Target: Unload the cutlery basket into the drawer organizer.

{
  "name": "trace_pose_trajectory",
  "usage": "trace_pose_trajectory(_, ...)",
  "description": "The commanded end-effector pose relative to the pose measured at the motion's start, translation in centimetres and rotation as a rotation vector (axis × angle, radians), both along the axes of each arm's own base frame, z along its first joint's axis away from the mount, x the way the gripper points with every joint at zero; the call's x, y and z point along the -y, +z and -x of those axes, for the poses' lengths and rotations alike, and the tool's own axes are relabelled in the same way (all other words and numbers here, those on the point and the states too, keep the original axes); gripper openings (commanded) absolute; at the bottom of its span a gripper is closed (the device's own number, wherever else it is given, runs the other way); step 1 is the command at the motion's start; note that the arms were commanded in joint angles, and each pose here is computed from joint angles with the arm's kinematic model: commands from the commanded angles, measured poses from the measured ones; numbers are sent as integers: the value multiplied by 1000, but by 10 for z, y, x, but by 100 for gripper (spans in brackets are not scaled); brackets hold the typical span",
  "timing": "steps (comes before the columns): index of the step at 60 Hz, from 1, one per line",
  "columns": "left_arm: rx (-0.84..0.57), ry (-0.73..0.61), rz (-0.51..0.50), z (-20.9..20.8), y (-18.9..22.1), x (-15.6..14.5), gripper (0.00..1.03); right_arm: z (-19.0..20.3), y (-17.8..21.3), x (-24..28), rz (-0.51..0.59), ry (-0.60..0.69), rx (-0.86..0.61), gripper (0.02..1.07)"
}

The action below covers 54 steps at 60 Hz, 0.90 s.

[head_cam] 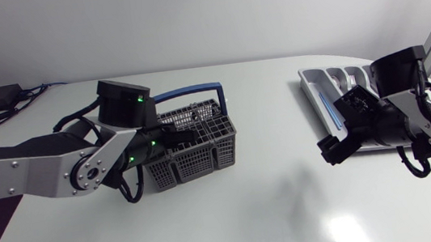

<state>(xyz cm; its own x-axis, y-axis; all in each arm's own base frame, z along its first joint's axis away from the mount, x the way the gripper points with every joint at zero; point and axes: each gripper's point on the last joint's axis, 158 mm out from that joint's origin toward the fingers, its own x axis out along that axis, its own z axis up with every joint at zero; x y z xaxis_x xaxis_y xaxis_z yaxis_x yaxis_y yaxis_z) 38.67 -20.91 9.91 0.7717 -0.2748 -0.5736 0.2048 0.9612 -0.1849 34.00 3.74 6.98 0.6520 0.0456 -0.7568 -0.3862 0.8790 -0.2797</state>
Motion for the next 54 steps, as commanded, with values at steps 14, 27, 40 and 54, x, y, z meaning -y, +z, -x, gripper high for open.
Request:
trace_pose_trajectory(14, -1, 5, 80, 7, 11, -2, 4, 5, -3, -1, -7, -9, -1, 102)
trace_pose_trajectory(27, 10, 1, 110, 7, 20, 1, 4, 6, -3, -3, -8, -4, 0, 102)
trace_pose_trajectory(40, 22, -11, 150, 11, 33, 3, 4, 8, -4, -5, -4, 1, -1, 102)
trace_pose_trajectory(54, 54, -20, 156, 13, 46, 1, 4, 9, -2, -7, -2, 11, 5, 102)
